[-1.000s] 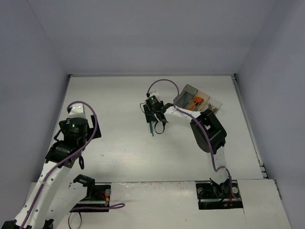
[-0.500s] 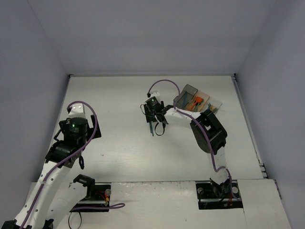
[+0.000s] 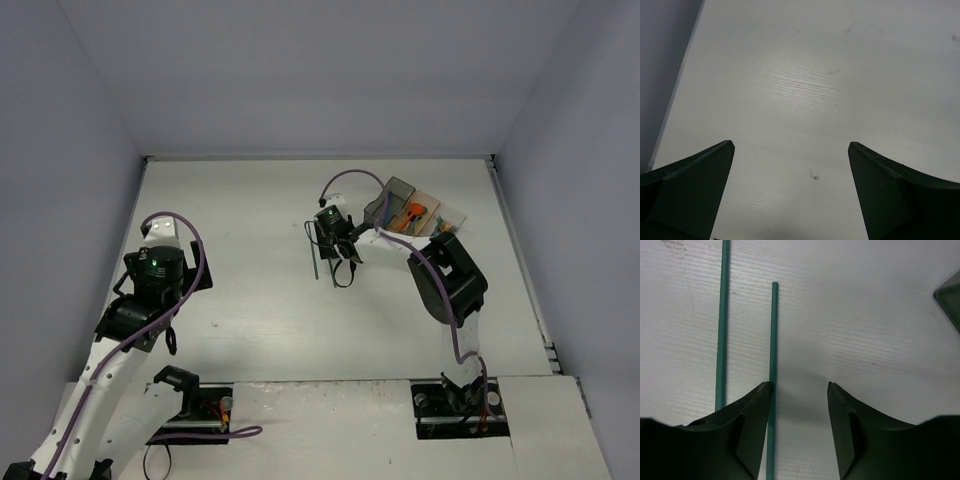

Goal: Sort the eating utensils into containers

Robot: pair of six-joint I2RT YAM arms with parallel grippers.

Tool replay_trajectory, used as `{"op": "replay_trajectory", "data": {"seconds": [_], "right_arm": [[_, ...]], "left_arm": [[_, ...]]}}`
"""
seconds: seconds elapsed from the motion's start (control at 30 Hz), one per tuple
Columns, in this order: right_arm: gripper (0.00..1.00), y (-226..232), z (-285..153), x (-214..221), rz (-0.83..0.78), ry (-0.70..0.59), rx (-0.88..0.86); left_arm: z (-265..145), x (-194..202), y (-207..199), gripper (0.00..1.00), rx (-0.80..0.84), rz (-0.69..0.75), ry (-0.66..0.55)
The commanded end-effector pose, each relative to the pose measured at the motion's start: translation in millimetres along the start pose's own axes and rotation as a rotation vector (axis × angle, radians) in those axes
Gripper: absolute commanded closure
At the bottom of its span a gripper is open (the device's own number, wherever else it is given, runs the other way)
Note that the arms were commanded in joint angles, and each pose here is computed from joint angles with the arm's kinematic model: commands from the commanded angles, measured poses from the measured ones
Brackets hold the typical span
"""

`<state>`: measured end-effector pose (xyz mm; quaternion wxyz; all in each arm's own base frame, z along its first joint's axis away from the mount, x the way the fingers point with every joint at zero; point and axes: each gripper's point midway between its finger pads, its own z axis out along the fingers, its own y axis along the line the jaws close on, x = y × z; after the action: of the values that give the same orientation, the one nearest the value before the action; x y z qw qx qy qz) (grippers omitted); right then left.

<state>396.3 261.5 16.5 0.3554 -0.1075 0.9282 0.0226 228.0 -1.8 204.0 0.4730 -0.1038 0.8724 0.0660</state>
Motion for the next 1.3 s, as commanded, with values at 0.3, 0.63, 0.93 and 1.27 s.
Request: {"op": "replay_trajectory", "data": {"seconds": [0.3,0.63,0.93,1.27], "right_arm": [[0.59,18,-21,32,-0.069,0.081,-0.053],[0.88,6,-21,56,-0.017,0.124,-0.015],[1.00,-4,-35,5,0.042,0.030,-0.030],[1.00,-90,-99,-133,0.325,-0.262,0.069]], "left_arm": [[2,-11,-6,0.03,0.014,-0.014,-0.029],[2,-11,-6,0.03,0.016,-0.013,-0.027],[2,-10,-6,0.02,0.014,-0.014,-0.029],[1,-11,-5,0.03,0.012,-0.016,-0.031]]}}
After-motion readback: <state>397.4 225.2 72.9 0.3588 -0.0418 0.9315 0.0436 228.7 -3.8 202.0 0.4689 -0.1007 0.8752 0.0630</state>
